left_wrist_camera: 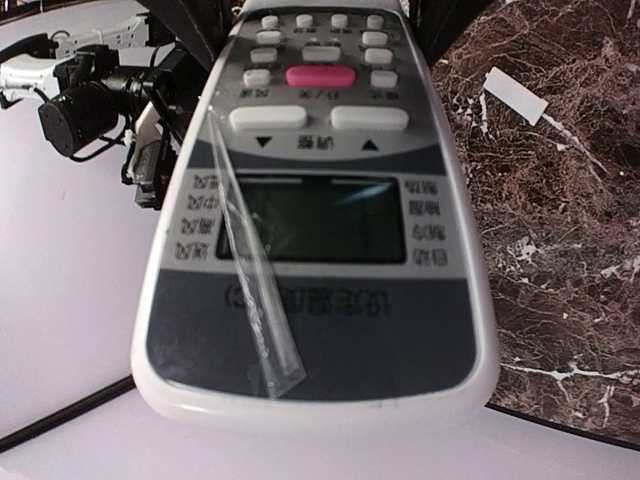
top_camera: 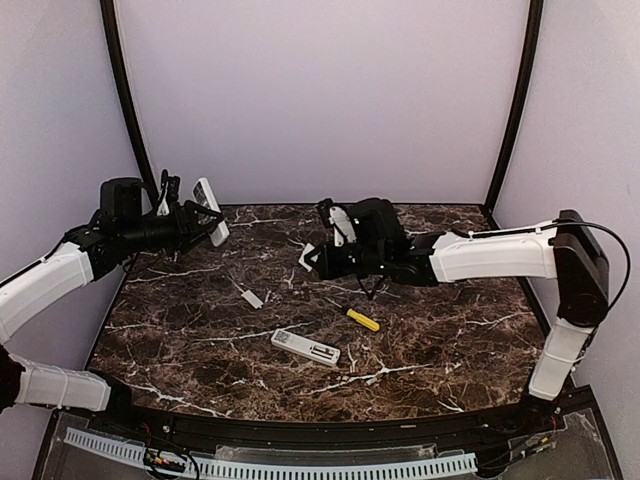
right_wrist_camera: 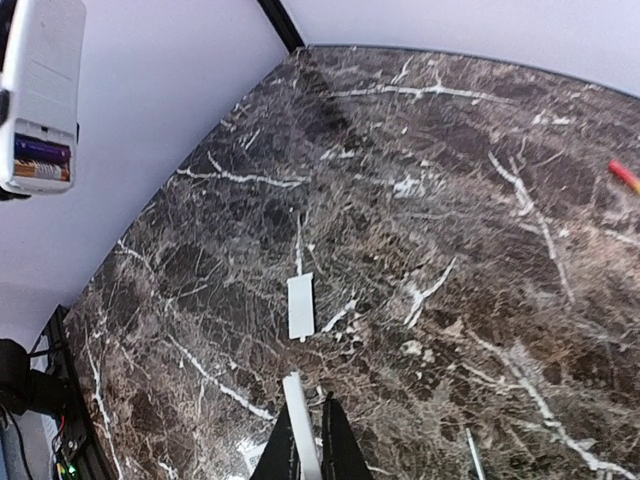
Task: Unload the batteries from the remote control
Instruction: Place the battery cover at the center of the board.
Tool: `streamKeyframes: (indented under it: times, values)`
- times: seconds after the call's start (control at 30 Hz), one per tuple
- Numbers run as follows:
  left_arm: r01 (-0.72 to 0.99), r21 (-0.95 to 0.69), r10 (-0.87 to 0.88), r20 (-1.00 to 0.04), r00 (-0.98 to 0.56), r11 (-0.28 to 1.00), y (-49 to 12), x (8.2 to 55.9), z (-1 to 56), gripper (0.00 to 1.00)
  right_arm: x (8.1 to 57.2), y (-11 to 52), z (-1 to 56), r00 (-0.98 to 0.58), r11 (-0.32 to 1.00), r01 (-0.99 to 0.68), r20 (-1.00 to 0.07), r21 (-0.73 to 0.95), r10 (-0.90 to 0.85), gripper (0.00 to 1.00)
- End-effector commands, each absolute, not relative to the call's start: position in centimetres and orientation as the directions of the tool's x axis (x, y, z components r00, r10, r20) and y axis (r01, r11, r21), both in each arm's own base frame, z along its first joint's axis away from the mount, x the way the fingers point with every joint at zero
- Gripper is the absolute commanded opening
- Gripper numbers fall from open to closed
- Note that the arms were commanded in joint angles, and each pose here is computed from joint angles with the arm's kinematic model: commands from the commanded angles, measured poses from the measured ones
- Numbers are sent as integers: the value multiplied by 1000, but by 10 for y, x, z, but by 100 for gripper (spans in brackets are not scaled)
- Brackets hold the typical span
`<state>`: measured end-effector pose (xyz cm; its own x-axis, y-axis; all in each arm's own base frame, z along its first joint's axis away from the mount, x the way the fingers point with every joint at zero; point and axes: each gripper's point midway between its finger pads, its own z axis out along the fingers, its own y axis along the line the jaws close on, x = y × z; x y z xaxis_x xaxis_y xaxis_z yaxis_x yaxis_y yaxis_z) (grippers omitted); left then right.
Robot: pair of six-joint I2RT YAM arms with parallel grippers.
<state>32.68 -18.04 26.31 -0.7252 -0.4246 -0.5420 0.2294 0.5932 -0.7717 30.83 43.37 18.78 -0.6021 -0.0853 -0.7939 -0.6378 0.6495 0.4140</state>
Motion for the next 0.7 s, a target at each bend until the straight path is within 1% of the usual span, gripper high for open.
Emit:
streamKeyframes:
  times: [0.0,0.1,0.2,0.3,0.37,0.53,0.67]
  values:
    - [413,-699,-209,-621,-755,583,-186,317,260,40,303,457,171,-659,596,-648,-742,474,-126,1]
    - [439,-707,-208,-629,-749,555,-174,327,261,40,307,470,163,-675,595,-646,-721,478,-154,0]
    - [457,-685,-218,-660,-719,567,-159,337,264,40,312,481,151,-686,600,-643,-707,476,-174,0]
    - [502,-603,-191,-737,-649,620,-149,339,265,40,316,491,137,-706,605,-632,-682,485,-191,0]
    - [496,-567,-197,-765,-614,658,-143,339,266,40,319,498,127,-721,613,-622,-662,488,-205,0]
    - [493,-544,-207,-786,-582,679,-138,332,271,40,327,514,105,-748,617,-605,-624,503,-226,0]
    - [517,-555,-206,-786,-583,652,-142,329,276,40,333,528,96,-755,611,-606,-611,509,-238,1]
